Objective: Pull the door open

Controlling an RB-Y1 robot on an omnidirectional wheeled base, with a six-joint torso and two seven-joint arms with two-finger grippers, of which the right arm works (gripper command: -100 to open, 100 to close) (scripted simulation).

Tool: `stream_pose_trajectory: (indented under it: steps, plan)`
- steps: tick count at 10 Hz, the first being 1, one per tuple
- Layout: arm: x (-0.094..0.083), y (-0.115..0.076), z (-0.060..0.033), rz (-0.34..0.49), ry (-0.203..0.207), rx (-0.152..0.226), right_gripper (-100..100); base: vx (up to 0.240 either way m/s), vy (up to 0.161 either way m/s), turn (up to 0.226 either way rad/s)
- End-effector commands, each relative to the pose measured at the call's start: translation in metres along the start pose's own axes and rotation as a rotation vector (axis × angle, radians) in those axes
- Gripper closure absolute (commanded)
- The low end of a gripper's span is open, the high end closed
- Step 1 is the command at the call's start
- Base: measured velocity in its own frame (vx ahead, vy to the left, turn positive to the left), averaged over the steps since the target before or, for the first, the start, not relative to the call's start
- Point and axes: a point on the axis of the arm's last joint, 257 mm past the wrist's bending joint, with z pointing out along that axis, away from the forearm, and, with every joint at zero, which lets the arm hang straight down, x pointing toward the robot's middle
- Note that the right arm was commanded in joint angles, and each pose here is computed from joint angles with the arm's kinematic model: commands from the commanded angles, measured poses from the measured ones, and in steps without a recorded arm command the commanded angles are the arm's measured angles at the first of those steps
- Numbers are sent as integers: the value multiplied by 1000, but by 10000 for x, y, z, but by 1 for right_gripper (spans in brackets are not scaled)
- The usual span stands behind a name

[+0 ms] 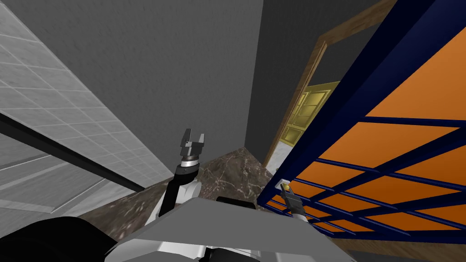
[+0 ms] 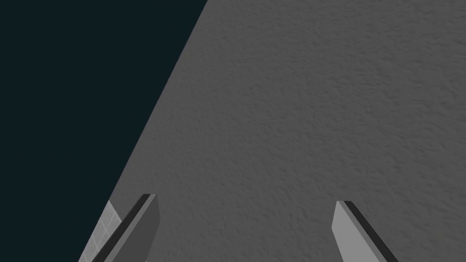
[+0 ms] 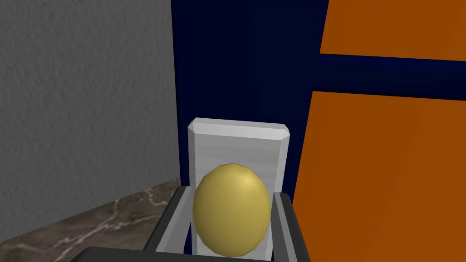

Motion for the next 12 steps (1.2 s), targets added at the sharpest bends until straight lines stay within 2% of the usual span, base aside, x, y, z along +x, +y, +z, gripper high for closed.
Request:
stream_pose_trajectory:
  steps: [1,6,7,8,12]
  plan:
    - [8,-13,-88,1,4,23,100,-219,-72,134]
    - [28,-23,-322,2,9,88,100,-205,-29,102]
    - [7,-24,-298,0,2,80,100,-85,-16,24]
    - [-5,-27,-355,1,-1,95,100,-126,-2,149]
    - [8,-11,-436,1,4,122,100,-198,-44,124]
